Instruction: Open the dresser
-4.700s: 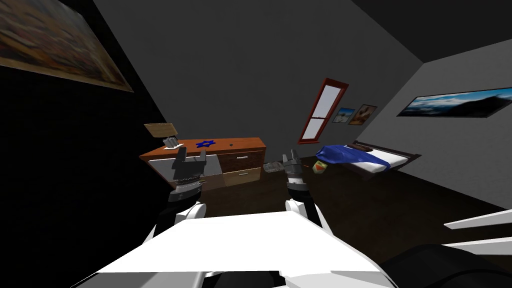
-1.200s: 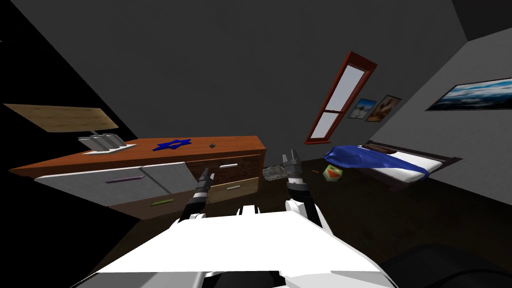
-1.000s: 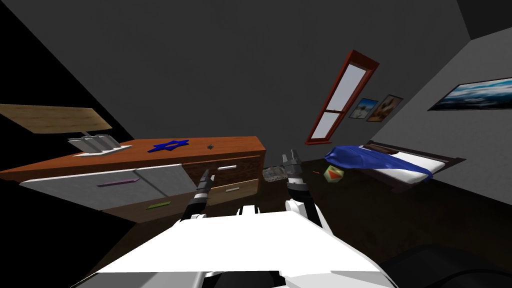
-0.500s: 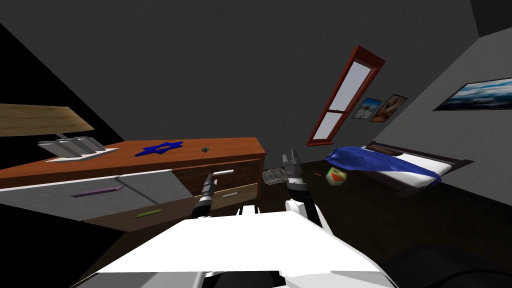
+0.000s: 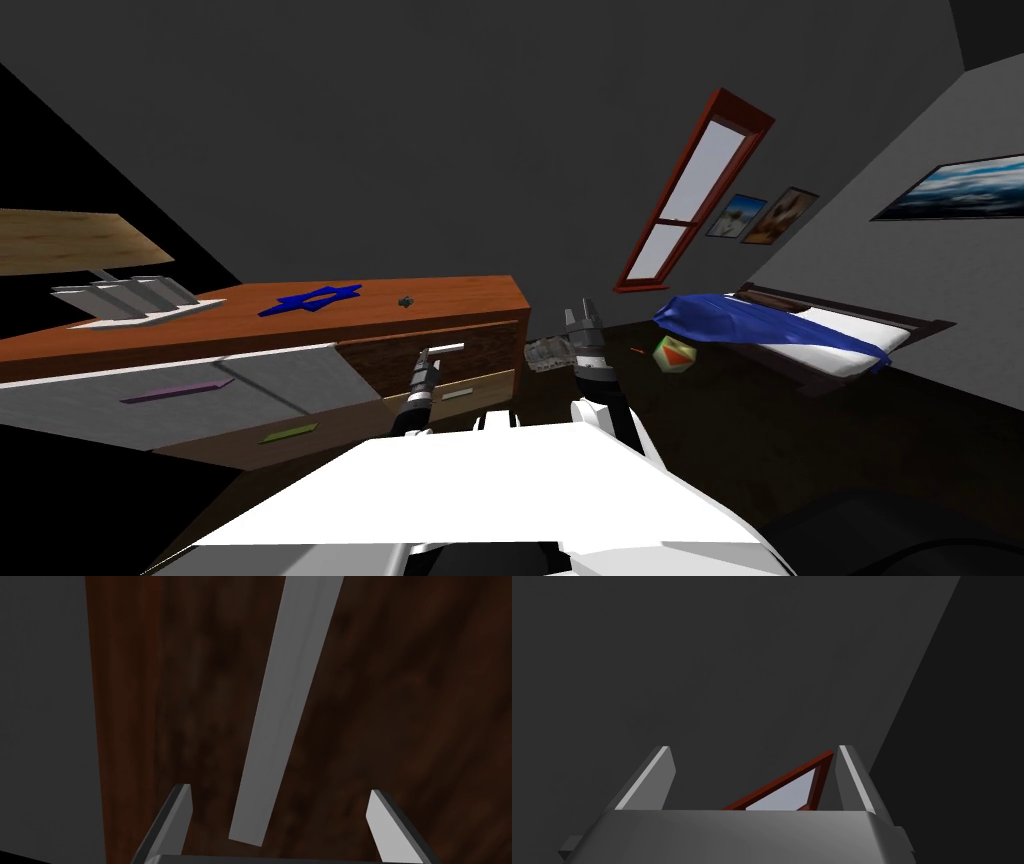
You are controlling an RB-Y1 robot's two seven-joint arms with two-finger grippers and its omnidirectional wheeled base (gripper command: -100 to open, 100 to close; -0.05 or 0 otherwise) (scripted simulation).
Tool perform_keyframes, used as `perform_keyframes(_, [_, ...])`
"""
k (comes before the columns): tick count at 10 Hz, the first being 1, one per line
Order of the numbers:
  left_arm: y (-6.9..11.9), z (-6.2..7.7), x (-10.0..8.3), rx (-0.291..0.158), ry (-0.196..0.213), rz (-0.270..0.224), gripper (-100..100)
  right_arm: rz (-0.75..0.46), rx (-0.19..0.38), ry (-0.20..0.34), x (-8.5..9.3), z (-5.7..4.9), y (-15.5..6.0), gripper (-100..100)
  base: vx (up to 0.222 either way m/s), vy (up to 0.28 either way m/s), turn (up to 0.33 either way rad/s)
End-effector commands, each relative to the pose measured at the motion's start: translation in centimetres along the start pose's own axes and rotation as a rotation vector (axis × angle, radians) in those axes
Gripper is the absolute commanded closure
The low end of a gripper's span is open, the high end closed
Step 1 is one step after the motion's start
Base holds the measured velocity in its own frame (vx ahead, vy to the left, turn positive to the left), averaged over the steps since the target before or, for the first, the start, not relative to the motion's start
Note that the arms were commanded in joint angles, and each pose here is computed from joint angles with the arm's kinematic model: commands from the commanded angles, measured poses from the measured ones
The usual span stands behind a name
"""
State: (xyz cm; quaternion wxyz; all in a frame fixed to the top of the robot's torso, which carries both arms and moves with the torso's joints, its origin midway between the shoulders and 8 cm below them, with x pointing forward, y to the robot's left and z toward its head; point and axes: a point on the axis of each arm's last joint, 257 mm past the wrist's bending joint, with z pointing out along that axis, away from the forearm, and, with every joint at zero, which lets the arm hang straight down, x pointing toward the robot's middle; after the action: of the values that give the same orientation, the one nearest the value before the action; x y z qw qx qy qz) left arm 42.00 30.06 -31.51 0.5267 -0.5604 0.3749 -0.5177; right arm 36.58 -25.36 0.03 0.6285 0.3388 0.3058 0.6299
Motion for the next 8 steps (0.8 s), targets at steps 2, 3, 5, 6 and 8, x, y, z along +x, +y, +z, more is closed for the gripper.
perform_keyframes(2, [-0.18,-0.06,0.1,-0.001,0.002,0.0,100,0.0,0.0,0.0,0.0,0.0,0.0,0,-0.049,-0.009,0.011])
perform_keyframes(3, [-0.25,-0.1,0.12,-0.001,0.003,0.0,100,0.0,0.0,0.0,0.01,0.01,0.01,0,-0.149,-0.025,0.006])
perform_keyframes(5, [-0.5,-0.25,0.23,0.0,0.006,0.0,100,0.0,0.0,0.0,0.01,0.01,0.01,0,-0.174,-0.03,0.011])
perform_keyframes(6, [-0.63,-0.33,0.28,0.0,0.007,0.0,100,0.0,0.0,0.0,0.01,0.01,0.01,0,-0.215,-0.026,0.013])
perform_keyframes(8, [-0.79,-0.16,-0.69,-0.002,0.02,0.034,-100,0.0,0.0,0.0,0.01,0.01,0.0,0,-0.061,-0.009,0.0])
